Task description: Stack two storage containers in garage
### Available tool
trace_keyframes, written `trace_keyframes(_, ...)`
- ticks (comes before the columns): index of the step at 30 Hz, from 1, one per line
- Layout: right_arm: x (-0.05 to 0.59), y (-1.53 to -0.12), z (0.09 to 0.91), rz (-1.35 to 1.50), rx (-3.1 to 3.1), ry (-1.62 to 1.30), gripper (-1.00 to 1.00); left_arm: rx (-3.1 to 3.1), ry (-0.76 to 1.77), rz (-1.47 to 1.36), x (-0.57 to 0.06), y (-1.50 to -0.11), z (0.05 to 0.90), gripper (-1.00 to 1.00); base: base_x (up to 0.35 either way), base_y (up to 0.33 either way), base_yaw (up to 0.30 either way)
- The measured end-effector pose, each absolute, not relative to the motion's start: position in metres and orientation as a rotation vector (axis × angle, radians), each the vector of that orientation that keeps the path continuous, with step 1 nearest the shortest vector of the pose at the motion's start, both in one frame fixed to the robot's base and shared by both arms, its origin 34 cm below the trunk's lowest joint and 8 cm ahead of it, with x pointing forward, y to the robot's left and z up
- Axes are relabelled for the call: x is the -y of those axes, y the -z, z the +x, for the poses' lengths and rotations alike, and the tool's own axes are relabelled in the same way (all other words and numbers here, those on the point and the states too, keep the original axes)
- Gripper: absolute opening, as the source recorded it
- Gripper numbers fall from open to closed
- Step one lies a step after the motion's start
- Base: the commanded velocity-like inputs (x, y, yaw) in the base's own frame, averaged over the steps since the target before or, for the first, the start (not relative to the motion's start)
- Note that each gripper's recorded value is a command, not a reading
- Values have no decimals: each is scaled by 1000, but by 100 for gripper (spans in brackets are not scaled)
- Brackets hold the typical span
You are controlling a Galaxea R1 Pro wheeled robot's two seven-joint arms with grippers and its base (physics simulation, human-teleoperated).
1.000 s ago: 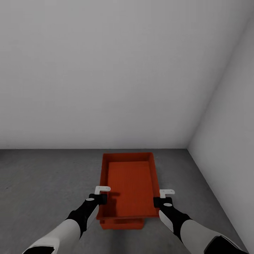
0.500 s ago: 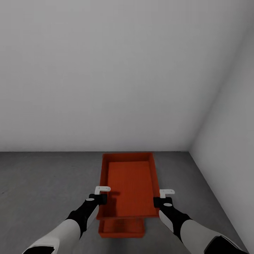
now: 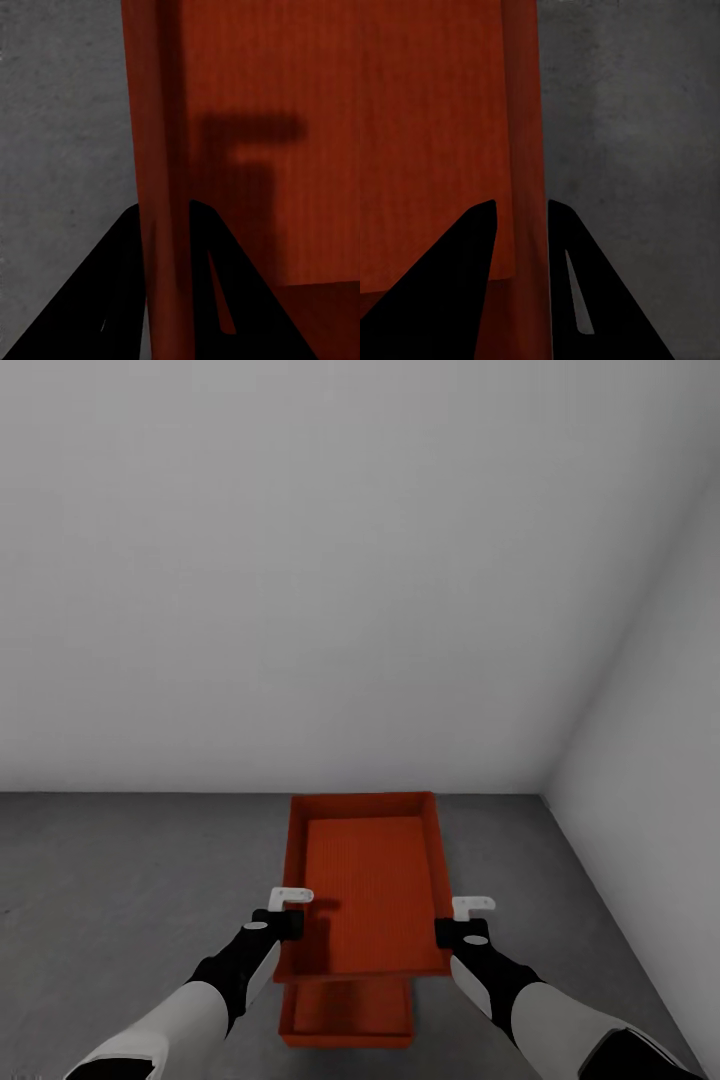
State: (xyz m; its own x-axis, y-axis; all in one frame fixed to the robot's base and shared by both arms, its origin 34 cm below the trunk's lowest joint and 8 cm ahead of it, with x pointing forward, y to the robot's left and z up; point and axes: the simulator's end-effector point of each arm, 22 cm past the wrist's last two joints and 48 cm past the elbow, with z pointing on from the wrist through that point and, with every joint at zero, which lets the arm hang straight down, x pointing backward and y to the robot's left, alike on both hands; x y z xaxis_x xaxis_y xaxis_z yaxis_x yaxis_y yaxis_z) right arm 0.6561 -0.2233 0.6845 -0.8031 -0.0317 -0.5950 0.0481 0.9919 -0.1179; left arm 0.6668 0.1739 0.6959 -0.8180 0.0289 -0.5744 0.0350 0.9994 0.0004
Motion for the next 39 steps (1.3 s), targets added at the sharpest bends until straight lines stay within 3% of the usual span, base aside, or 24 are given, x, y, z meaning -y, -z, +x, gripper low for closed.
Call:
trace_keyframes(7,223,-685,656,13,-2497,168,-100,-2529,13,45,-174,-696,667,-100,0,0,137)
trace_keyframes(39,223,-685,656,12,-2497,167,-100,-2529,14,43,-174,-696,667,-100,0,0,2)
